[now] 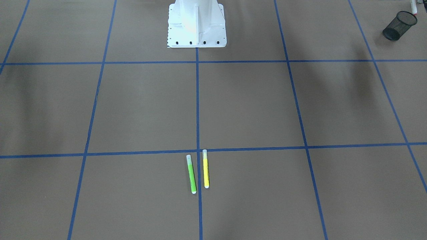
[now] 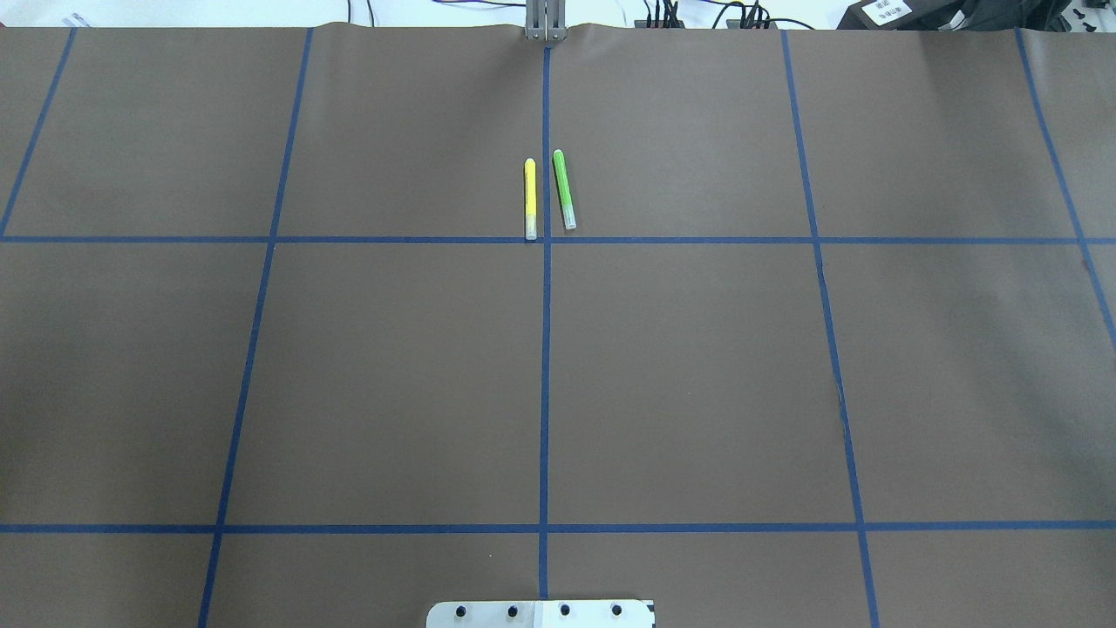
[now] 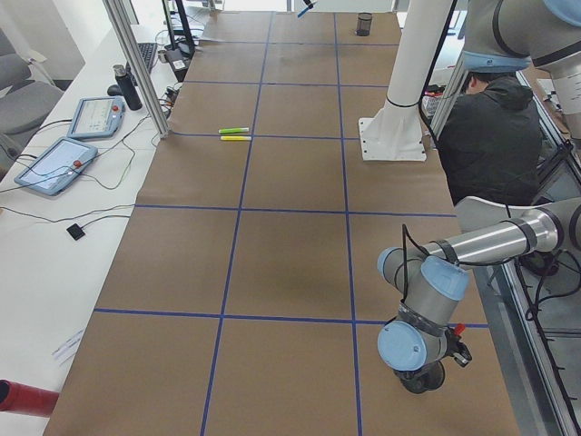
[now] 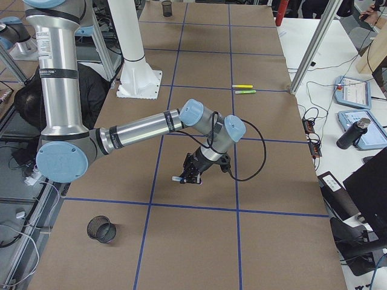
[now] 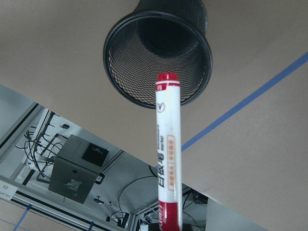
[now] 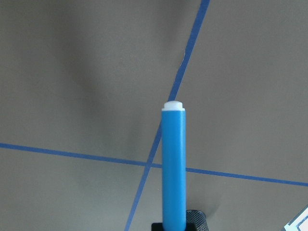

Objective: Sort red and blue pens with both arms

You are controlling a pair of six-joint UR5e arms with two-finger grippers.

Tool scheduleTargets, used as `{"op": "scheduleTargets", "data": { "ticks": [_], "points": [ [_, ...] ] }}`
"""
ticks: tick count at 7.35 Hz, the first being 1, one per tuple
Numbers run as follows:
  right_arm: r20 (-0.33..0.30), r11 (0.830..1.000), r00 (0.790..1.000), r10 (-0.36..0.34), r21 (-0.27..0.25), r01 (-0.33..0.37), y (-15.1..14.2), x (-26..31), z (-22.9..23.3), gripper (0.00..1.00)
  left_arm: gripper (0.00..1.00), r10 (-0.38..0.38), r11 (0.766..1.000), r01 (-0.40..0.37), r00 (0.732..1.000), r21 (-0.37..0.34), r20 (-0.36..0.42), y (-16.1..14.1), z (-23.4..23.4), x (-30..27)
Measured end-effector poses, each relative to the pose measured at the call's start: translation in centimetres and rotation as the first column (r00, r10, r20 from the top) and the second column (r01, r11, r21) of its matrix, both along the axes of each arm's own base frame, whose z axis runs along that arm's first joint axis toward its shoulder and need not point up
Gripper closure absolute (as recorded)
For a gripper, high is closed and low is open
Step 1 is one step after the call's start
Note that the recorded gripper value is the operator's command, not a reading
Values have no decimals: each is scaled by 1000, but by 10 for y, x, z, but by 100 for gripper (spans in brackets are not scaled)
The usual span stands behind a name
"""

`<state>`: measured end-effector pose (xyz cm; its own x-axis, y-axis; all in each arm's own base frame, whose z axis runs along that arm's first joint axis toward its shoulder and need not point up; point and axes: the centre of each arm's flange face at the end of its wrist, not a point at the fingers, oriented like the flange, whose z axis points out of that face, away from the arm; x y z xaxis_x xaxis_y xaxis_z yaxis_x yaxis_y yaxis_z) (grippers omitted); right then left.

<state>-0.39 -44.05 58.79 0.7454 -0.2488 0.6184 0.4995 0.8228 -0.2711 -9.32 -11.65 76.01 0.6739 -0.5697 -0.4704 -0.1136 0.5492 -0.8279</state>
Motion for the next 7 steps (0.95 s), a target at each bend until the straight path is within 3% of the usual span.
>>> {"op": "scheduleTargets", "data": {
  "ticks": [1,3,4,7],
  "points": [
    [1,1000,1000,0,1,0,1,0,0,100,100,0,1000,0,1000,-13,-2,3,5,1],
    [2,1000,1000,-1,3,1,2,0,0,100,50,0,999,0,1000,-33,-5,7,13,1],
    [2,1000,1000,-2,4,2,2,0,1,100,0,0,999,-1,1000,-40,-6,9,16,2],
    [11,1000,1000,-11,3,11,7,4,6,100,0,1,999,-1,1000,-34,-6,4,17,1]
  ]
}}
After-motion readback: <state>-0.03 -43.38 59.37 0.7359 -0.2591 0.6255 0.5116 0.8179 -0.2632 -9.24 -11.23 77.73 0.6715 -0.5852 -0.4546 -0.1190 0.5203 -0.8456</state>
